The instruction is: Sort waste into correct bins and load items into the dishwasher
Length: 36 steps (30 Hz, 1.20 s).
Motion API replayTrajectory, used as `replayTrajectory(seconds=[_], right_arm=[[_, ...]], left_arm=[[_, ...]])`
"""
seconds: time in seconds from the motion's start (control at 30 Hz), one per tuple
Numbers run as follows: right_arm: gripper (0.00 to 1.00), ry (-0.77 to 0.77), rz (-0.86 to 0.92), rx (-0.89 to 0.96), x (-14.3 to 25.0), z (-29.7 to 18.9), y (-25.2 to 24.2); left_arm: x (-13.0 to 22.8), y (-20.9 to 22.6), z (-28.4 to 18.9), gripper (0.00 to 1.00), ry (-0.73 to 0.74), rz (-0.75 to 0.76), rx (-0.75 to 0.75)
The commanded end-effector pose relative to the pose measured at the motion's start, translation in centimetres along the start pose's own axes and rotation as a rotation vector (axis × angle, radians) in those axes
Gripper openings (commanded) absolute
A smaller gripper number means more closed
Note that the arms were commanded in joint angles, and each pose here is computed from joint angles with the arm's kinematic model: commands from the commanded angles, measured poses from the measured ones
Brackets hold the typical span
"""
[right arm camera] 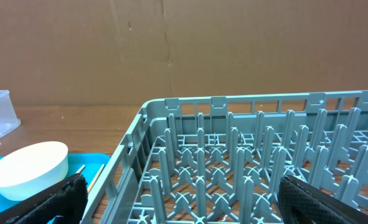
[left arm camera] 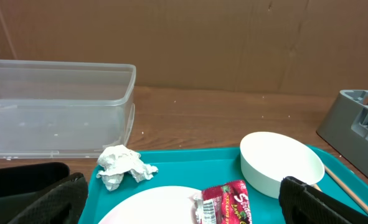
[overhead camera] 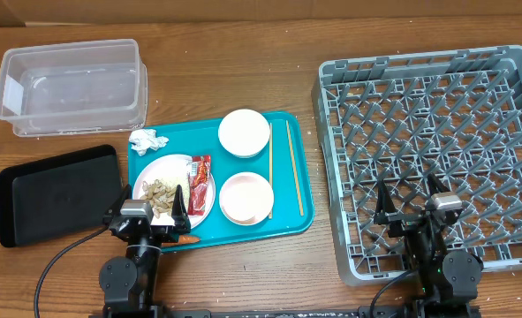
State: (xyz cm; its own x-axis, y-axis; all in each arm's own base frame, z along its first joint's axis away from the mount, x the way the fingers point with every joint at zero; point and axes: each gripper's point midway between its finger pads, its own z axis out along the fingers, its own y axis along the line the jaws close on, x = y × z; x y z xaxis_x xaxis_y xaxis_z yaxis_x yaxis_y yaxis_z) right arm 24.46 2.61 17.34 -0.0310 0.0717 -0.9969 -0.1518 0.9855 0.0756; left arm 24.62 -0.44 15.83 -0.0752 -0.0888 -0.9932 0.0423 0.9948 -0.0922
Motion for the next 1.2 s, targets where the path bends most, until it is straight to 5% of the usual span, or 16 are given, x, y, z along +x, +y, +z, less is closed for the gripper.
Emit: replayTrajectory(seconds=[0.0, 0.13, 0.53, 0.87, 1.17], right_arm=[[1.0, -0.002, 0.103, 0.0, 0.2, 0.0, 0.0], [1.0, 0.013, 0.34, 0.003, 0.5, 0.1, 0.0], [1.0, 0.083, 0.355, 0.034, -2.9, -0.4, 0.1], [1.0, 0.344, 0.39, 0.108, -6.5, 0.1, 0.1], [1.0, 0.786, 0.427, 0.212, -5.8, 0.7, 0.0]], left_arm=[[0.1, -0.2, 0.0, 1.0, -0.001, -0.034, 0.017], [0.5, -0.2, 0.1, 1.0, 0.021, -0.112, 0.015], [-3.3, -0.5, -0.2, 1.0, 0.136, -0.095, -0.004], [-6.1, -0.5, 2.0, 1.0, 0.496, -0.097, -0.036], [-8.0, -0.5, 3.7, 1.0, 0.798, -0.097, -0.054]])
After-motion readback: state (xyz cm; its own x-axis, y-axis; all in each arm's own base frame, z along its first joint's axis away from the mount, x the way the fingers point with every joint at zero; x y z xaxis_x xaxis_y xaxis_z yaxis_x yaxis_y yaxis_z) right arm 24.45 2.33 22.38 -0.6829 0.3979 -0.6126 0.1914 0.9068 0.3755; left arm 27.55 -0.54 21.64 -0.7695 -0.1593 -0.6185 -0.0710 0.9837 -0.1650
